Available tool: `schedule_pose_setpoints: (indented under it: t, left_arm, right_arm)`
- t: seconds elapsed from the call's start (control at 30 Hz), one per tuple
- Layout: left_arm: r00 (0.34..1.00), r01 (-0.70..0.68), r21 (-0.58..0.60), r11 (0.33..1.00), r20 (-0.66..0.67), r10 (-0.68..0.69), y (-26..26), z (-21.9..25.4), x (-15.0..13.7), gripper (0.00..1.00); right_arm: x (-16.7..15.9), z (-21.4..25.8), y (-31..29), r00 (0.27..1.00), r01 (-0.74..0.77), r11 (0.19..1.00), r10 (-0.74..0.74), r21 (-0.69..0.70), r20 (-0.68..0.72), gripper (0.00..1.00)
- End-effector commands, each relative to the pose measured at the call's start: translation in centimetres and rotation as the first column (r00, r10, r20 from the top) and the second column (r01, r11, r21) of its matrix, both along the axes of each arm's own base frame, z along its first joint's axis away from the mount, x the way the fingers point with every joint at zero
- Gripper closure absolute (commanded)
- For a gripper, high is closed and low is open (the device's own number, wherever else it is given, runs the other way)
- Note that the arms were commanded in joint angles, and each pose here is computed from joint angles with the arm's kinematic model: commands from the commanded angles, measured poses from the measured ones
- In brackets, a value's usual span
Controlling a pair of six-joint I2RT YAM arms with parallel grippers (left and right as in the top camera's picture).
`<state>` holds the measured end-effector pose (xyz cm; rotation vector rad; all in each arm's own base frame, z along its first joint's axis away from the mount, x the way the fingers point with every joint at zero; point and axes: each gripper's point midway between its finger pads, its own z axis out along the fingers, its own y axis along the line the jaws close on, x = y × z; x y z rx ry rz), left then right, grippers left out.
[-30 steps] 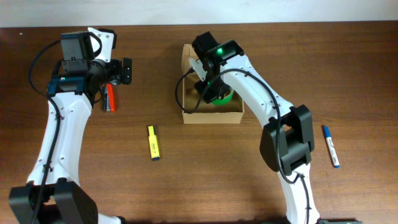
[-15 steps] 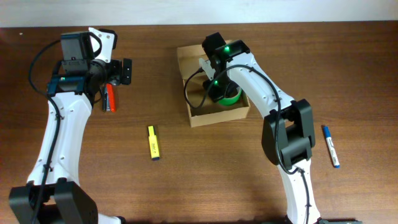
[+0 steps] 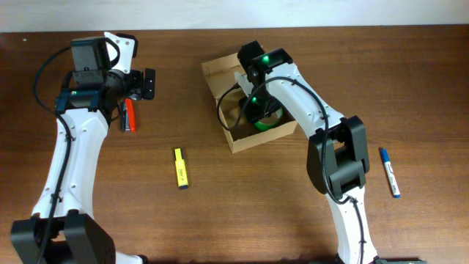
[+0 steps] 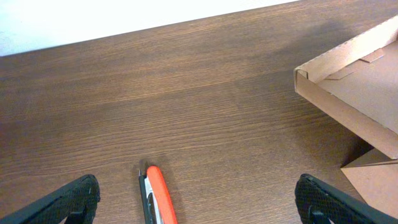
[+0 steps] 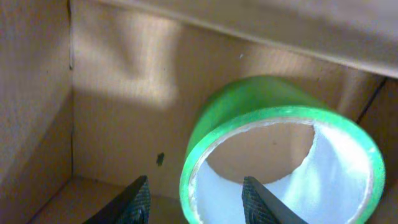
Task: Pack container
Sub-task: 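Move the right gripper over the blue marker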
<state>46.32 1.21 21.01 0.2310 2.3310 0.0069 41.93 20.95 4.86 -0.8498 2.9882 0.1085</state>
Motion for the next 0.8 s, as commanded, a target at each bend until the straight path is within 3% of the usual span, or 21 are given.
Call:
schedule_pose_setpoints:
  t: [0.0,0.13,0.2,0.5,0.77]
  left_arm:
    - [1.0,0.004,0.02,1.0,0.012,-0.004,0.2,0.3,0.5,0.0]
    - [1.0,0.008,0.026,1.0,0.012,-0.008,0.2,0.3,0.5,0.0]
    - [1.0,0.001,0.033,0.999,0.011,-0.001,0.4,0.3,0.5,0.01]
    - [1.0,-0.01,0.043,0.999,0.01,0.009,0.6,0.3,0.5,0.0]
    - [1.0,-0.01,0.044,0.999,0.01,0.009,0.7,0.3,0.5,0.0]
  right_arm:
    - [1.1,4.2,0.5,0.994,-0.017,1.0,0.018,-0.008,0.111,0.52]
    - [1.6,8.5,-0.1,0.984,0.011,1.0,-0.009,-0.012,0.179,0.51]
    - [1.7,11.0,-0.7,0.975,0.02,0.999,-0.014,-0.026,0.221,0.45]
    - [0.8,18.7,-3.7,0.922,0.092,0.995,-0.073,-0.031,0.379,0.44]
    - [-4.1,23.9,-12.2,0.863,0.258,0.966,-0.235,0.01,0.446,0.32]
